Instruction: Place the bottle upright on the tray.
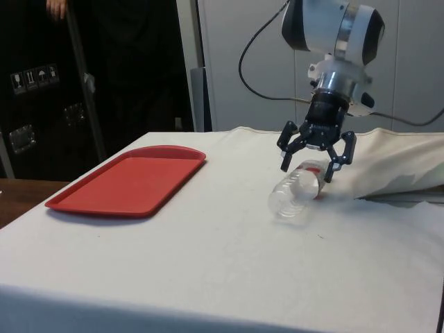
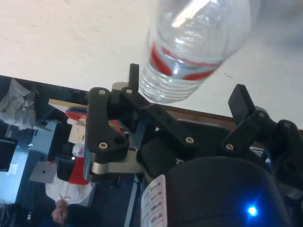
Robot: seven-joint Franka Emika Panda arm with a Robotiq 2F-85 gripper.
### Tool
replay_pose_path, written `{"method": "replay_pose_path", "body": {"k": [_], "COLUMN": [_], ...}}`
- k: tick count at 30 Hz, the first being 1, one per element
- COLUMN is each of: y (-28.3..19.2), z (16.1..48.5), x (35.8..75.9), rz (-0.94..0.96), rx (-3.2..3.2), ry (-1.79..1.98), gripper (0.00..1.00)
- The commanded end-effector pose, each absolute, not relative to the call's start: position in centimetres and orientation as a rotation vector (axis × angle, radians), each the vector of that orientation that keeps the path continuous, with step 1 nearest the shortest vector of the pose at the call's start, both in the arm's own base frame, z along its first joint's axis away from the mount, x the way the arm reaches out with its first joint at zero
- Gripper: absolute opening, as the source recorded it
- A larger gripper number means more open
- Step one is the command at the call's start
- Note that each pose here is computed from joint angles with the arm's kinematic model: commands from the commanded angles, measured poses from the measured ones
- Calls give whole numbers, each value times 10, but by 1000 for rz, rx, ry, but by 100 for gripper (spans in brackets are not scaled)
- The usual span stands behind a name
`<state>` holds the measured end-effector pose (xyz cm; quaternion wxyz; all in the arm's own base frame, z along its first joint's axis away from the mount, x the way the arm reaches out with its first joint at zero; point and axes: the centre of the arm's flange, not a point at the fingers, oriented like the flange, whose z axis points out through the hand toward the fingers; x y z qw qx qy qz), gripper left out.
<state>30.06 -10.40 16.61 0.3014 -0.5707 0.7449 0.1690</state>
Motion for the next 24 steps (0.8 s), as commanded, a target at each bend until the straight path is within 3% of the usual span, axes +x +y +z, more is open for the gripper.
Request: {"method": "replay_pose_path", "body": {"k": [1,24], "y": [-107,-159], "z": [166,148], "x": [301,291], "rz": [447,411], "rx": [-1510,-1481], "ry": [1976,1902], "gripper": [100,100]}}
